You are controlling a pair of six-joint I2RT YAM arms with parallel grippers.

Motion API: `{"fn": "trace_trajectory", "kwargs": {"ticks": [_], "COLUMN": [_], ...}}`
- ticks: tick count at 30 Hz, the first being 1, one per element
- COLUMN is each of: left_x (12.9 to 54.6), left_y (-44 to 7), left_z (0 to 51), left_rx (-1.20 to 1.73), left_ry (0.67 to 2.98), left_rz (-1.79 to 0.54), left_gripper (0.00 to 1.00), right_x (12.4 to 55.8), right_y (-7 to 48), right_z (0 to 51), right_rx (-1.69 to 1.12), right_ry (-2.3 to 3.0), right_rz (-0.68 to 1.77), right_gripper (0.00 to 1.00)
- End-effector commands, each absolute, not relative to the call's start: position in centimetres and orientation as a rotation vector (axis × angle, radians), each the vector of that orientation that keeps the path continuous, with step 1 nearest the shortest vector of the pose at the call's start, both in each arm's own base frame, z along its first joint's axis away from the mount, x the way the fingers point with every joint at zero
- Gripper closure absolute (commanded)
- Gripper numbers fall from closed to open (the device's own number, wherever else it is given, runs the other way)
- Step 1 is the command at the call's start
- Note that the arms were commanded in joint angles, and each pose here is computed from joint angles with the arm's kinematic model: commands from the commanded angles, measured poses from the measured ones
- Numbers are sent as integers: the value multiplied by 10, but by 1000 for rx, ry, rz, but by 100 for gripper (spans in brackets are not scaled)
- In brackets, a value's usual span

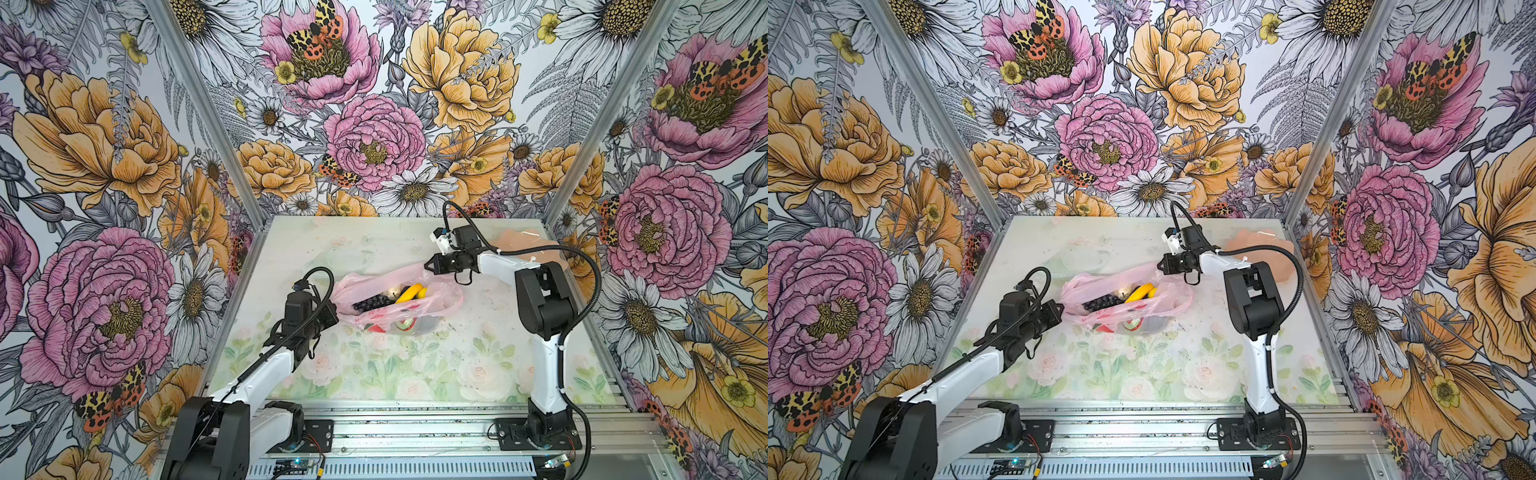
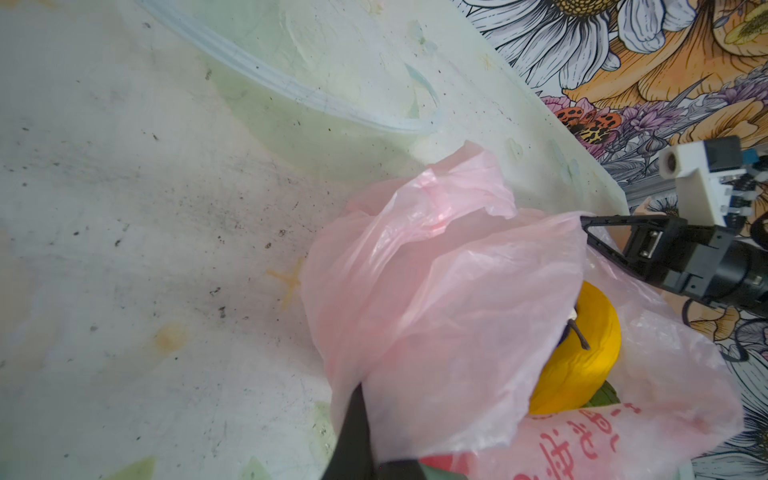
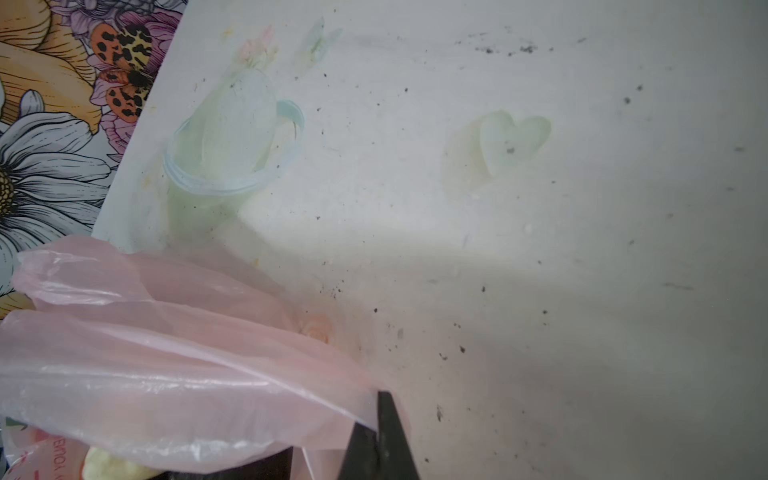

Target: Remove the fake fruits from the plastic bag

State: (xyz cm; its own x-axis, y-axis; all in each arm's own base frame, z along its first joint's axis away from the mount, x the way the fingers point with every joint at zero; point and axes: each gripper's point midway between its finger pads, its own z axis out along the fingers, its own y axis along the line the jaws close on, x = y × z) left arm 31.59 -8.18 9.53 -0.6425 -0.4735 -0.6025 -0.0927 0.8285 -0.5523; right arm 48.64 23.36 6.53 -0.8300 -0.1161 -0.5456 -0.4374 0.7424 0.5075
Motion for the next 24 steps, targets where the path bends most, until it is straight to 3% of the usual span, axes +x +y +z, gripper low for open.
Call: {"fn": "trace_trajectory", "kwargs": {"ticks": [1,4,5,9,18,24], "left_x": [322,325,325,328,333,334], "left_y": [-93,-98,-99,-100,-120,-123], "left_z": [109,112,112,110,109,108], "left_rx": [-327,-315,-319,-355,-336,-333], "left_ry": [2200,2205,2205,2213,2224,2228], "left_rz": [-606,-582,-579,-579,-607,-614], "left_gripper": [100,100,100,100,100,100], "right_x": [495,485,482,460,386,374], "right_y": [234,225,219,189,187,208], "right_z": [101,130,139,171,158,129], "right_rx": [-367,-364,-349,-231,-99,-79], "right_ry": [2414,2368,2356,2327,2365,2423], "right_rz": [813,707,661,460,226,246], "right_gripper": [82,53,38,18,15,16]}}
